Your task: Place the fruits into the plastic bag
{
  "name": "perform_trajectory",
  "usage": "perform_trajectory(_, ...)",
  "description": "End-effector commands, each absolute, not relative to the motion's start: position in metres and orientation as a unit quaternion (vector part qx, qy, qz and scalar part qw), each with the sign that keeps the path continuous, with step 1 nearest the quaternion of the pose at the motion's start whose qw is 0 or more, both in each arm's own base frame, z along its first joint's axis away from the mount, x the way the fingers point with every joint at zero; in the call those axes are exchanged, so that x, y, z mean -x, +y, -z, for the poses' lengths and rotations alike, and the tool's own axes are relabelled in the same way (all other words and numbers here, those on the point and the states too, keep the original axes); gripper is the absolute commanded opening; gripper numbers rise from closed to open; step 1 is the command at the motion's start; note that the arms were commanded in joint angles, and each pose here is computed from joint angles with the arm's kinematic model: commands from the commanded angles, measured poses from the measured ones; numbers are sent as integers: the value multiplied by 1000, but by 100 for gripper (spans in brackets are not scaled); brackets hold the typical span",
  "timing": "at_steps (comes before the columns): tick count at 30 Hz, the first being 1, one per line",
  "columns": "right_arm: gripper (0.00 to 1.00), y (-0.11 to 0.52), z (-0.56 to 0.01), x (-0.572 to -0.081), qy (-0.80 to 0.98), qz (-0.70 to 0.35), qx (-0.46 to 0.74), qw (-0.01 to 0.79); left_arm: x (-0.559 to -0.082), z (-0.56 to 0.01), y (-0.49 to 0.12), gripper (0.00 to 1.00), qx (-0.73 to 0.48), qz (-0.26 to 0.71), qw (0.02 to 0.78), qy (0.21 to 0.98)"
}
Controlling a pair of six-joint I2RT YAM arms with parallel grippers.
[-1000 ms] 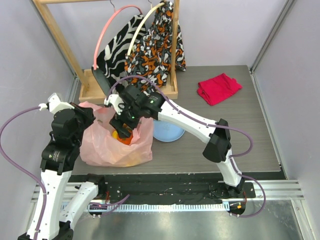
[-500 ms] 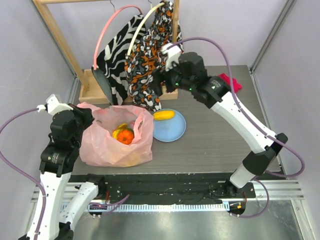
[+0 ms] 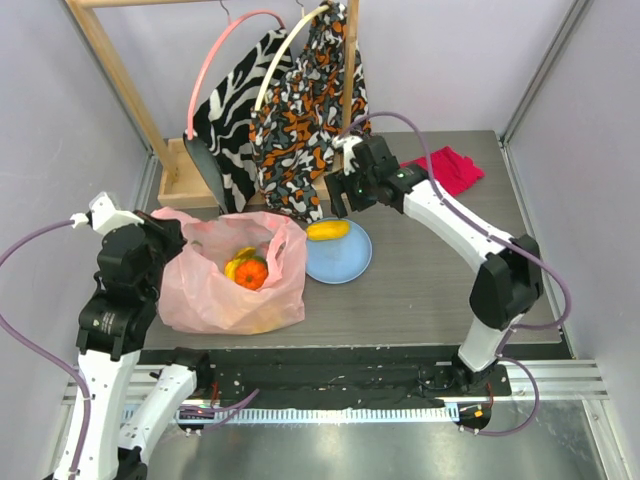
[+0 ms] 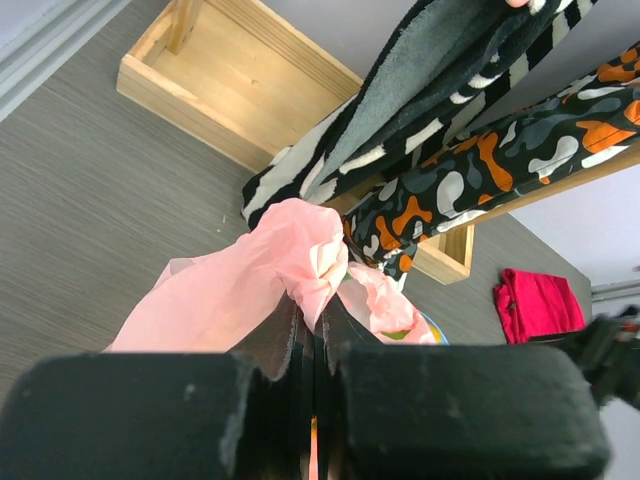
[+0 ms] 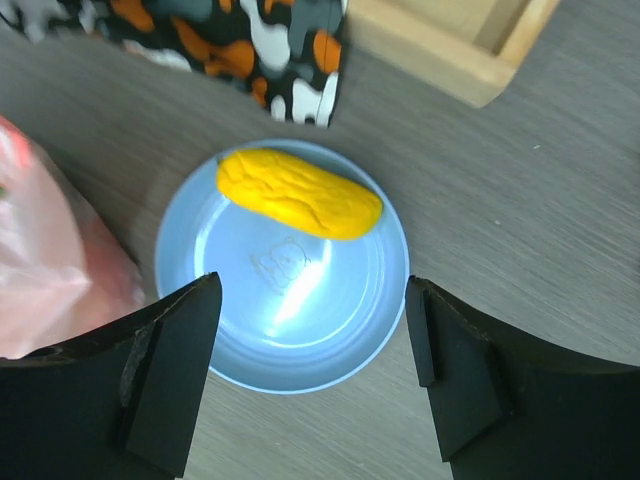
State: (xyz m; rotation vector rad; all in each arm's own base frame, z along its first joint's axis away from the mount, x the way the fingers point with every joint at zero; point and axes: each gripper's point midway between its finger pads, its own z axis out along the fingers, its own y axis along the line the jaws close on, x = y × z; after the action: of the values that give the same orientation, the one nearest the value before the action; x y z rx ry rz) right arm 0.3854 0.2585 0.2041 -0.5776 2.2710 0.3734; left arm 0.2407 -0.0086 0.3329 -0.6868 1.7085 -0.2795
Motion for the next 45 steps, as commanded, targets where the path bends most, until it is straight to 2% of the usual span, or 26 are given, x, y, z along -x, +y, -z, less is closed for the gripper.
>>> perform_trajectory(1,82,266,-163,-384,870,-133,328,343,-235,-339,0,0,303,108,609,725)
perform_trajectory(14,83,300,-109,-397,817,-96,470,321,-232,-340,2,0,306,104,609,724)
perform_trajectory(26,80,314,-78,-410,794,-48,518,315,-233,-341,2,0,300,98,606,730)
perform_trajectory(41,56,305,-46,-390,798,-51,532,278,-237,-342,0,0,296,101,606,732)
perform_trajectory(42,51,300,-42,-388,800,-44,532,274,-237,-342,-1,0,296,103,606,731)
perform_trajectory(45,43,294,-45,-383,802,-38,528,277,-236,-343,0,0,296,103,608,729)
